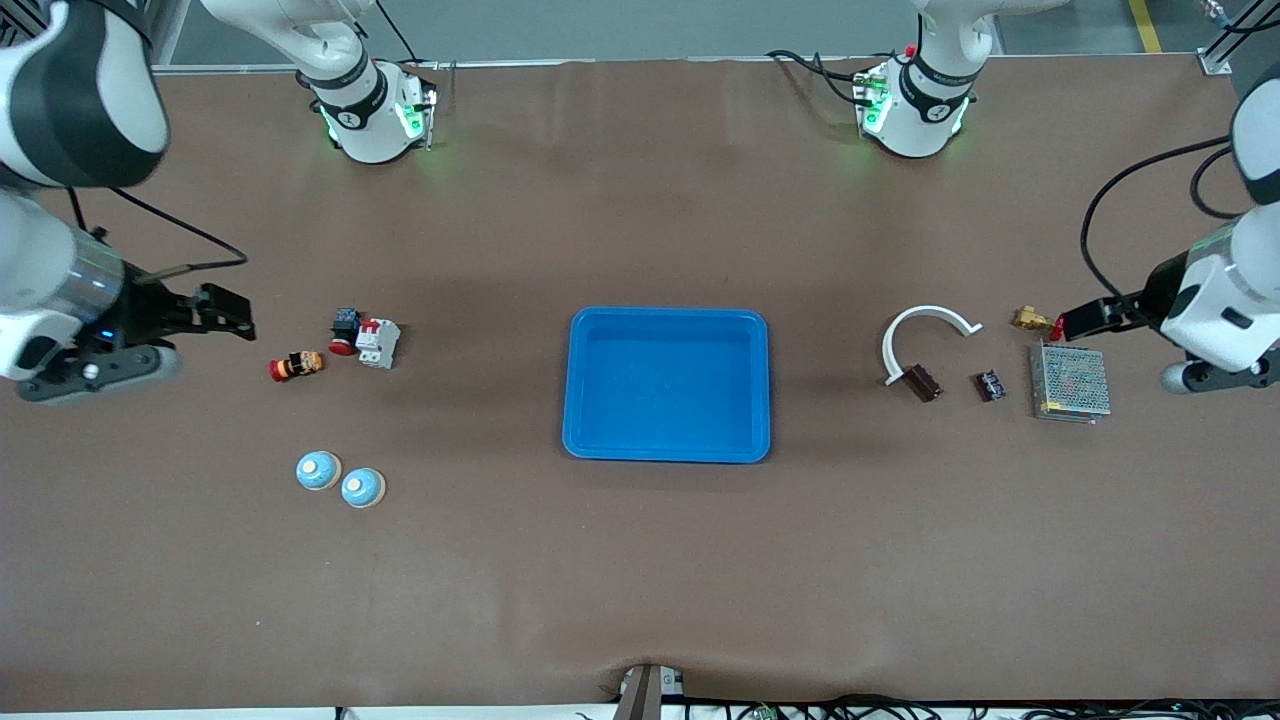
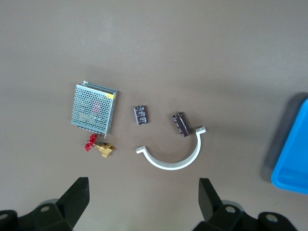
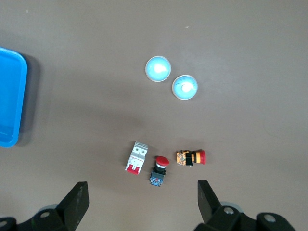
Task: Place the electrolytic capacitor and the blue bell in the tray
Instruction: 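Reach the right gripper to a blue bell while the left gripper reaches a capacitor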
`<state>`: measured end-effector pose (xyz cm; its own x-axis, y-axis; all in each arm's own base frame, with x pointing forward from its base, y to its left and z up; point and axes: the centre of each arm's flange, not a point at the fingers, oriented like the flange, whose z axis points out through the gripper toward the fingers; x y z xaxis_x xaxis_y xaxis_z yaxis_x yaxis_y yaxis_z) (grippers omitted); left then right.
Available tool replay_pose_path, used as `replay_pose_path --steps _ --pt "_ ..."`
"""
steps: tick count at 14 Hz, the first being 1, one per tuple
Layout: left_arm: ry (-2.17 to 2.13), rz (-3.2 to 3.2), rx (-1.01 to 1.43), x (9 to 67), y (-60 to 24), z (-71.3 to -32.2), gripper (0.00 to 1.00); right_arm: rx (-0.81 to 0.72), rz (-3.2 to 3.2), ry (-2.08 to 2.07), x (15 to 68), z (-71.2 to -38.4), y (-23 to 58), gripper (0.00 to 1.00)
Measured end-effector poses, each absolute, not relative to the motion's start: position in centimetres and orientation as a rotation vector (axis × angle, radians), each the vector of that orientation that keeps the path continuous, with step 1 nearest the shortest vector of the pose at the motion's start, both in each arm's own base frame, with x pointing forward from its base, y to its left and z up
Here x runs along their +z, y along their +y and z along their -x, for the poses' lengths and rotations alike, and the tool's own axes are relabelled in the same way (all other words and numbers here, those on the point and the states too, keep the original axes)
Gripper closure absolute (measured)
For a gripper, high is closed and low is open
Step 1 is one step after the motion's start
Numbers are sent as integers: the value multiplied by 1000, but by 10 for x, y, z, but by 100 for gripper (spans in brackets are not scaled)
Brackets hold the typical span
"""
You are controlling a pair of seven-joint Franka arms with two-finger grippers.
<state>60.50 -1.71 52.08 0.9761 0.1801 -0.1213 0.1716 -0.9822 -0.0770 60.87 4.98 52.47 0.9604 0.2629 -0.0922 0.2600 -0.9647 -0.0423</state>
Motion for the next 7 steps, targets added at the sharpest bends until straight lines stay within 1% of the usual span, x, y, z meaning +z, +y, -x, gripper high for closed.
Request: replay_pose_path --steps 2,3,7 --pt "-297 3054 188 497 -19 -606 0 201 3075 -439 503 -614 62 0" --pt "-296 3057 170 484 -19 -607 0 196 3076 -443 495 -618 64 0" --pt "-293 3073 95 410 -15 -601 0 118 3079 -465 475 -630 66 0"
